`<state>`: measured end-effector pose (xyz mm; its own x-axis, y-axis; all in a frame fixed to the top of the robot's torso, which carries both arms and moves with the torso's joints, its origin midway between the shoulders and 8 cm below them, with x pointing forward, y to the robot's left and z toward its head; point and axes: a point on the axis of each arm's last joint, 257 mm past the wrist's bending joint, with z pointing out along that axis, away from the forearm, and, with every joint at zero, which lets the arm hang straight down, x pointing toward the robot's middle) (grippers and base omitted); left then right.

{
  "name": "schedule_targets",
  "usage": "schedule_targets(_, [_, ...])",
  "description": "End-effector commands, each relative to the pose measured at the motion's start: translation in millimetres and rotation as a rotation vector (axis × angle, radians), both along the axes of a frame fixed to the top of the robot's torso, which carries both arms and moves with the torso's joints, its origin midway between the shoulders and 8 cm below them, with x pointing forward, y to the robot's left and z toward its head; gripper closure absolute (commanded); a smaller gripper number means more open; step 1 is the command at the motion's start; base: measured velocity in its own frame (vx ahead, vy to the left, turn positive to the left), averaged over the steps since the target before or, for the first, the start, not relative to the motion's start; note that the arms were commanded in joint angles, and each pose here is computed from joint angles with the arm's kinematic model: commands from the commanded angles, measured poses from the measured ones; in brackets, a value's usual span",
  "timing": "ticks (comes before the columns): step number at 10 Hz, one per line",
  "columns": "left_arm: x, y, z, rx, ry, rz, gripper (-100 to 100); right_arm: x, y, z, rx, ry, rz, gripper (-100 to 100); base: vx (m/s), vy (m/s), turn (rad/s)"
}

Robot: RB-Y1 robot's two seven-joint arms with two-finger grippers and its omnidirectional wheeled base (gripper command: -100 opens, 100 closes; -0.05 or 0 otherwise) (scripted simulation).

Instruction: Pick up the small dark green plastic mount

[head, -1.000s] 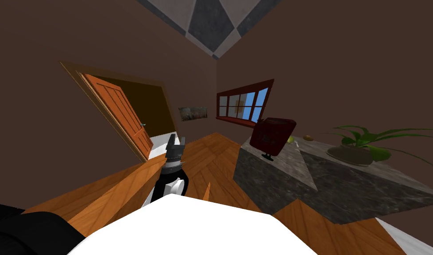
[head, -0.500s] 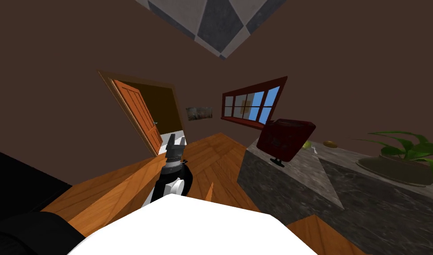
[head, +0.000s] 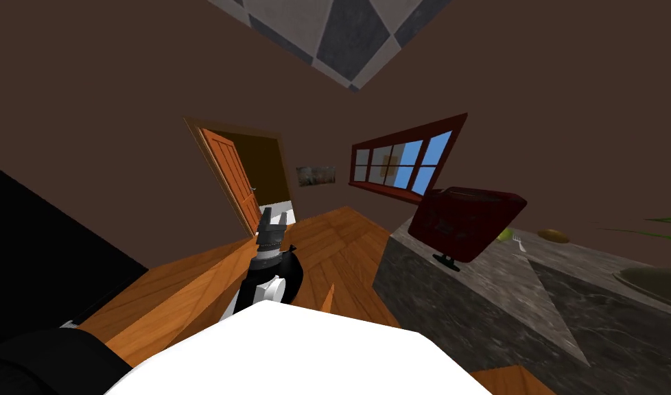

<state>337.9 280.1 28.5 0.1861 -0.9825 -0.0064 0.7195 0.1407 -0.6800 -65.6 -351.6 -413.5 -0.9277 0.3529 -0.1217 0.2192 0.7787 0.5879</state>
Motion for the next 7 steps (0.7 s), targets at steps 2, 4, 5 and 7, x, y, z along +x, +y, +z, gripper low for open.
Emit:
schedule_targets(2, [0,0.0,0,0.0,0.0,0.0,0,-21,-46,0,-0.092,0.067,0.069,-100,0.055,0.006,0.173])
schedule_targets(4, [0,0.0,0,0.0,0.0,0.0,0,-35,-82,5,-0.162,0.114,0.119,-100,0.064,-0.003,0.186])
schedule_targets(5, [0,0.0,0,0.0,0.0,0.0,0,-47,-108,8,-0.218,0.147,0.14,-100,0.103,-0.019,0.159])
schedule_targets(7, [0,0.0,0,0.0,0.0,0.0,0,-53,-147,19,-0.291,0.186,0.201,-100,0.08,-0.021,0.188])
